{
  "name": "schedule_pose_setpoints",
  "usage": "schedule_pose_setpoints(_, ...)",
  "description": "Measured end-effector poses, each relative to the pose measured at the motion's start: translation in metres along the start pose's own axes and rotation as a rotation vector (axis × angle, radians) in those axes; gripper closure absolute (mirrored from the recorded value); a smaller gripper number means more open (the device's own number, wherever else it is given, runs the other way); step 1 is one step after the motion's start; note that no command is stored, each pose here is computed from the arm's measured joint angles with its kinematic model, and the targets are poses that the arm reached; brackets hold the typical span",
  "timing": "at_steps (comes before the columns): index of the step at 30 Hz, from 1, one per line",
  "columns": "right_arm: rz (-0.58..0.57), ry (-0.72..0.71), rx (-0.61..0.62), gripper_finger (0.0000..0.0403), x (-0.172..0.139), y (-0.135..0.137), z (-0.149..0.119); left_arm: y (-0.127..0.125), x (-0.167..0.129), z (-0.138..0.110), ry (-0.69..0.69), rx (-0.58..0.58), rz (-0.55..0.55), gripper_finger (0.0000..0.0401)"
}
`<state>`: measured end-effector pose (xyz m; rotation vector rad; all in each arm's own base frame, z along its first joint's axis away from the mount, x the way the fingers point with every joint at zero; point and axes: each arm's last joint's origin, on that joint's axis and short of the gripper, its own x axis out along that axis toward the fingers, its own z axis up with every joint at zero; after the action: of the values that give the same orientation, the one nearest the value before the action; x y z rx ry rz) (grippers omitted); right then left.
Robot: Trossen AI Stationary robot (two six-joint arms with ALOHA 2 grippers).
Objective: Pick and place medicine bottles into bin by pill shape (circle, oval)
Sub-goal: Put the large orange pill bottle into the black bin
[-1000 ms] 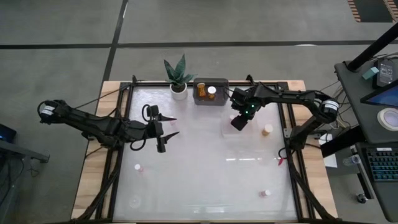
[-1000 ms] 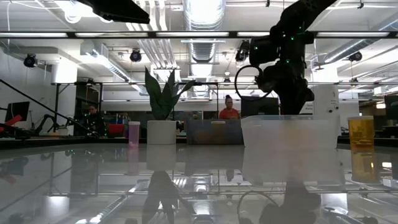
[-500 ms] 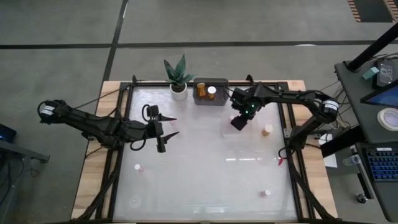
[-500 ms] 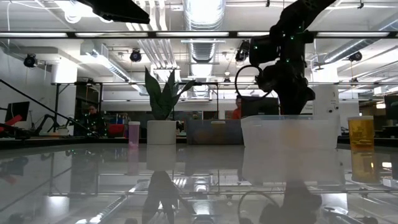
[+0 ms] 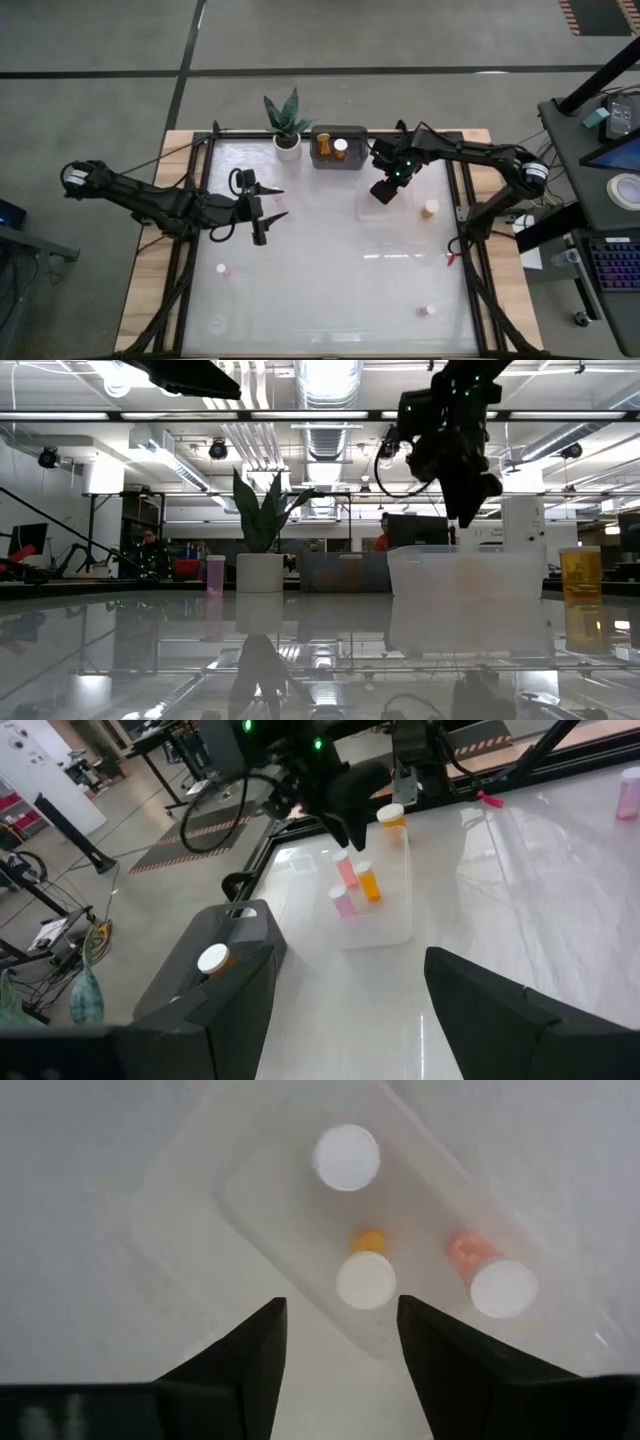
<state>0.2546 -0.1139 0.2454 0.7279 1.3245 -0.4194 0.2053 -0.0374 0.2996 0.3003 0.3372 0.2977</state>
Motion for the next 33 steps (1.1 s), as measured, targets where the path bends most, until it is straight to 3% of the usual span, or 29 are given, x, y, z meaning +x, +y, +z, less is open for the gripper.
schedule_pose_setpoints(16, -0.027, -0.181, -0.055, 0.0231, -0.032, 0.058, -0.062, 0.0, 0.0, 0.0, -0.002, -0.001, 0.0, 0.0161)
schedule_pose_setpoints(33, 0.057, -0.088, -0.047, 0.023, -0.022, 0.121, -0.13, 0.0, 0.0, 0.0, 0.0, -0.001, 0.0, 0.0161)
